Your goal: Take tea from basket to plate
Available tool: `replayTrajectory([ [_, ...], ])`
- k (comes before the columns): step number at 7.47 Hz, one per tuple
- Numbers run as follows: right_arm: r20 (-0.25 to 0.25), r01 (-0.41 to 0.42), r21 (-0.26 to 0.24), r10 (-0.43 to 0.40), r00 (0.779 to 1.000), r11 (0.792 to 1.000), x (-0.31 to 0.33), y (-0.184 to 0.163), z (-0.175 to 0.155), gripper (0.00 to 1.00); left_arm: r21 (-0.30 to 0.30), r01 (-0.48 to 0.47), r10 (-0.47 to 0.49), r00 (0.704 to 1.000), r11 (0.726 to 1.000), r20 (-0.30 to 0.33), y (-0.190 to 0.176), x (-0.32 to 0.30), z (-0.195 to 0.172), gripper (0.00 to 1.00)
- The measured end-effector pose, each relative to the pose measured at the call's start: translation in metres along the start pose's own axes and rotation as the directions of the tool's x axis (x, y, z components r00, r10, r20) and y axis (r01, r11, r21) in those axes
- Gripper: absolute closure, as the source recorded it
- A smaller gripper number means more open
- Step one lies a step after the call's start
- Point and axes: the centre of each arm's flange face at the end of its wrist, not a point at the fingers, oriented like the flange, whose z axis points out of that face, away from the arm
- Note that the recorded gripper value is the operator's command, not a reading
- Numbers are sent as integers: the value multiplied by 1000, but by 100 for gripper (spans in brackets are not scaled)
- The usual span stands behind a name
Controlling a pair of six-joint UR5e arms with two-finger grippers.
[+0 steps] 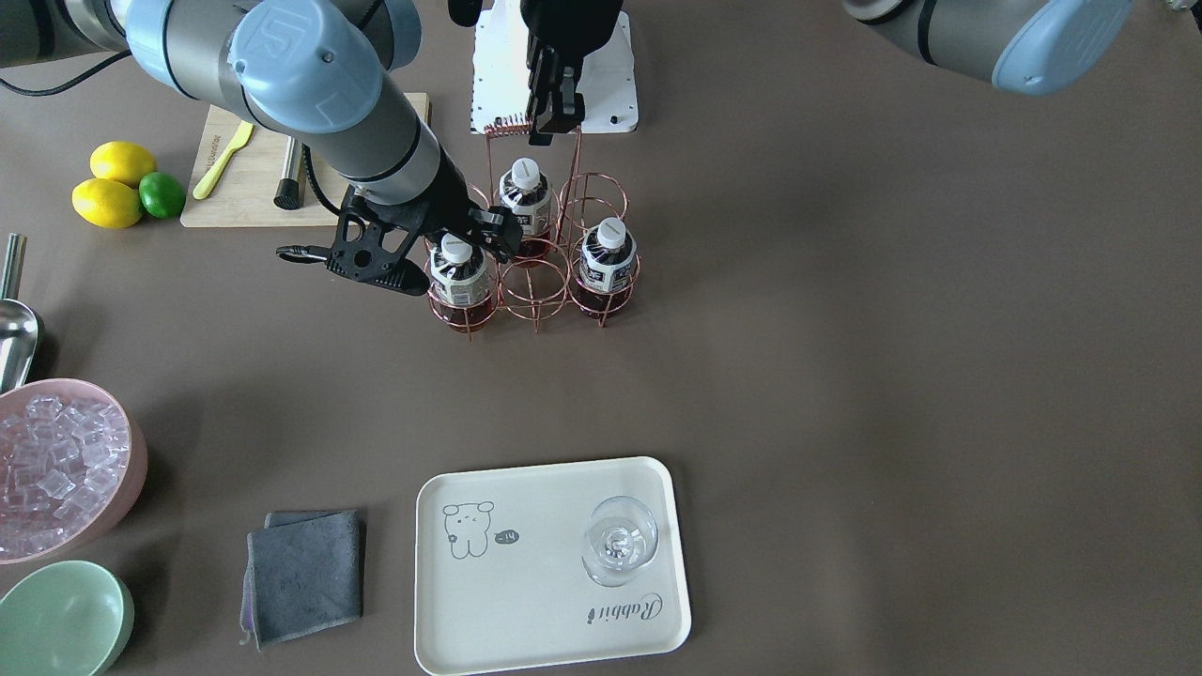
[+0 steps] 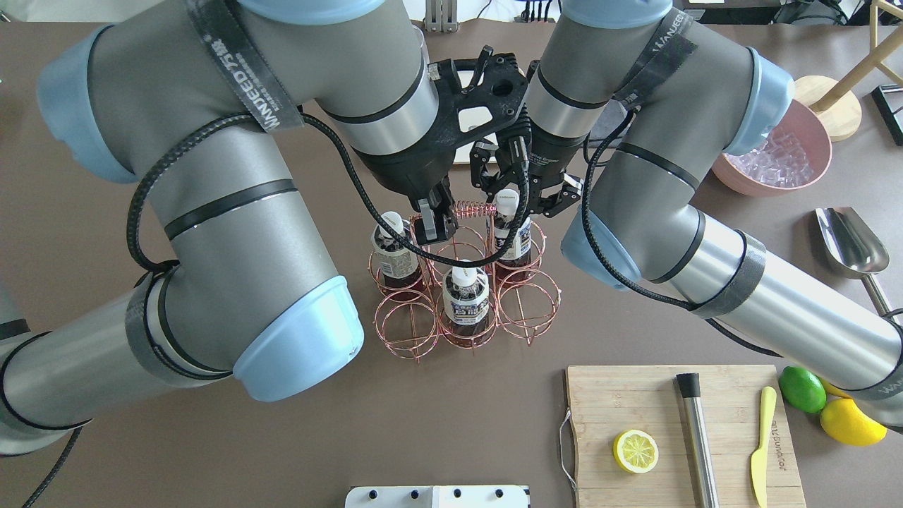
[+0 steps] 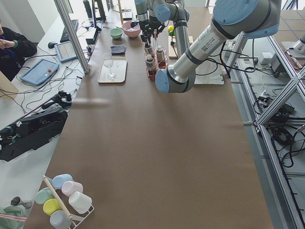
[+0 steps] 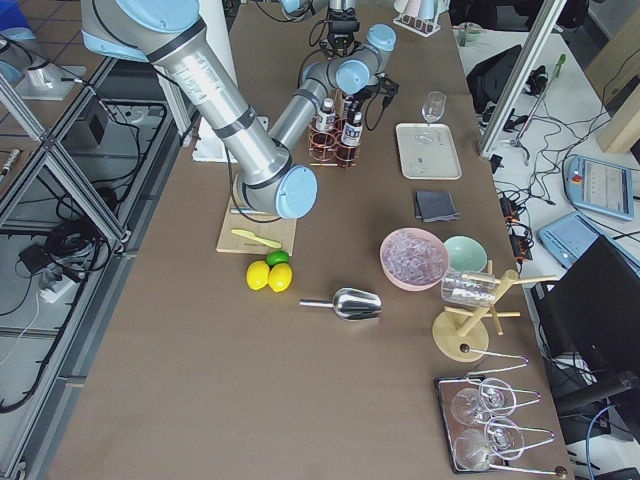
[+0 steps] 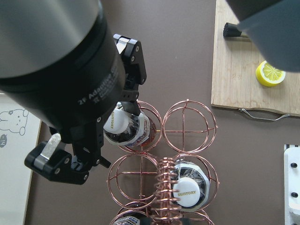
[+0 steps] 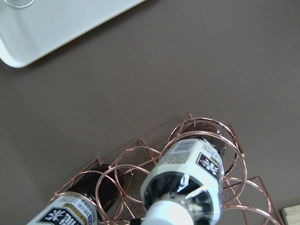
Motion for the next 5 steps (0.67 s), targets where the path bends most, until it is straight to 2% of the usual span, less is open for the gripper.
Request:
replayTrajectory([
  [3, 2, -7, 11, 7, 1000, 1000, 4, -5, -5, 69, -2, 1, -1, 1000, 1000, 0, 0, -1, 2, 100],
  [4, 2, -10, 17, 10, 1000, 1000, 5, -8, -7, 63, -2, 2, -2, 1000, 1000, 0, 0, -2, 2, 100],
  [5, 2, -13, 23, 13, 1000, 1000, 6, -10, -8, 63, -2, 2, -2, 1000, 1000, 1, 0, -2, 2, 100],
])
